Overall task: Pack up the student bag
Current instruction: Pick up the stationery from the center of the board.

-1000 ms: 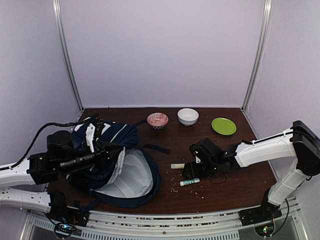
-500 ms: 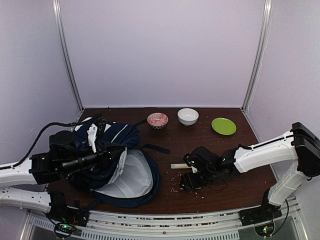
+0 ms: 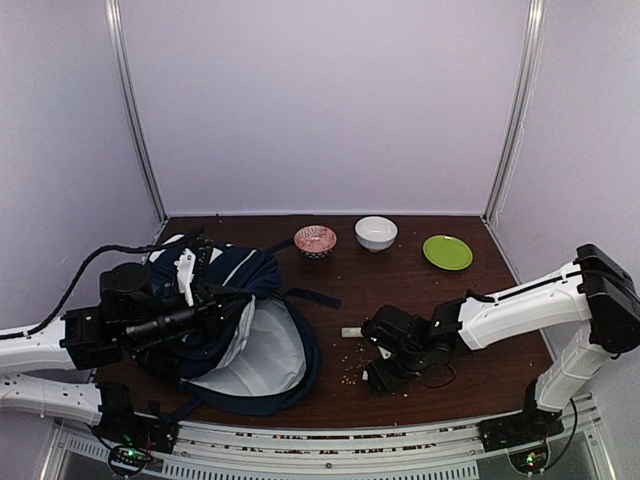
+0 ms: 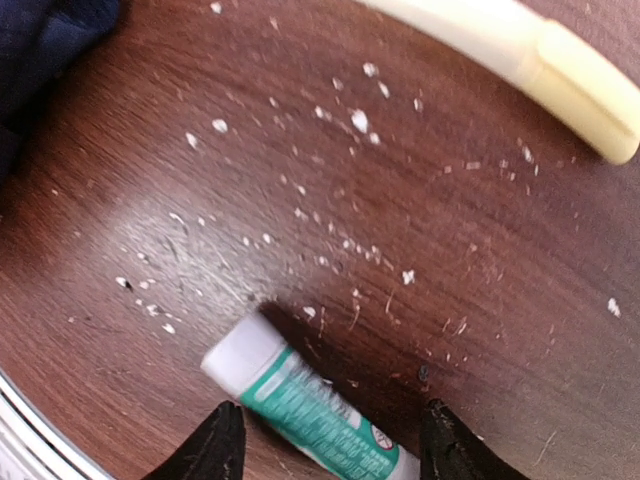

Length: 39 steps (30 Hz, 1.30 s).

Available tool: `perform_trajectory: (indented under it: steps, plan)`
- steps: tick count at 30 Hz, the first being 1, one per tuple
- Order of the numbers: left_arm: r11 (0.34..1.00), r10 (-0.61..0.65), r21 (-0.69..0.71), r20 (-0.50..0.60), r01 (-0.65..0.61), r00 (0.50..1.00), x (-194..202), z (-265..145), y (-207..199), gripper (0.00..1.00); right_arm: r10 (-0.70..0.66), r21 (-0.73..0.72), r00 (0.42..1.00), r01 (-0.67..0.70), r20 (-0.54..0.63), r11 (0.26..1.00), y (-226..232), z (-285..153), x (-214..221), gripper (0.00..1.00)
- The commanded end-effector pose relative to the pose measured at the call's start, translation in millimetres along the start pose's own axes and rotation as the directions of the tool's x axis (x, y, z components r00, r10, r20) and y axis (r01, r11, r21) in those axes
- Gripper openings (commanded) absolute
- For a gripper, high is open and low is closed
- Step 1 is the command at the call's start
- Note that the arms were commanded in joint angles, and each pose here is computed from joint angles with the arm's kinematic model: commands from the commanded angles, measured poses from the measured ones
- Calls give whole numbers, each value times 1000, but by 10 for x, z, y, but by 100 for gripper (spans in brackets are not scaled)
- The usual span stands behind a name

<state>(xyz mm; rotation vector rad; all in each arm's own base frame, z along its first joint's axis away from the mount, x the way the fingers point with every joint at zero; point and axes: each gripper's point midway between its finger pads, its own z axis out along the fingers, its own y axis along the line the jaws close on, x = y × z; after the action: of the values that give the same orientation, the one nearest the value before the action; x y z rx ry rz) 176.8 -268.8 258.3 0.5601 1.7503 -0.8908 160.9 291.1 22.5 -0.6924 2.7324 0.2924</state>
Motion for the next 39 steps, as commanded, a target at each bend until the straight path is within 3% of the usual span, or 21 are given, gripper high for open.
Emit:
perform_trajectory:
  steps: [1,6,21,29,35,39]
  plan:
    - [999,-22,33,77,19,997,-185,-14,-70,0,-25,55,999,27,-28,998,-71,30,69,55]
    - [999,-23,36,78,21,997,-187,-15,-76,0,0,57,1000,2,-20,998,-62,39,47,42]
    - [999,-19,37,84,16,996,-224,-32,-85,0,178,2,970,-181,164,984,3,-360,-342,13]
    - [999,-8,50,71,4,997,-225,6,-122,0,226,-85,946,-212,232,974,157,-652,-560,7]
    - [998,-5,70,72,0,997,-247,17,-166,0,192,-273,925,-102,328,957,713,-1358,-989,7]
    - [997,-10,79,95,3,995,-303,10,-185,0,213,-397,924,-74,319,915,1090,-1474,-1214,8]
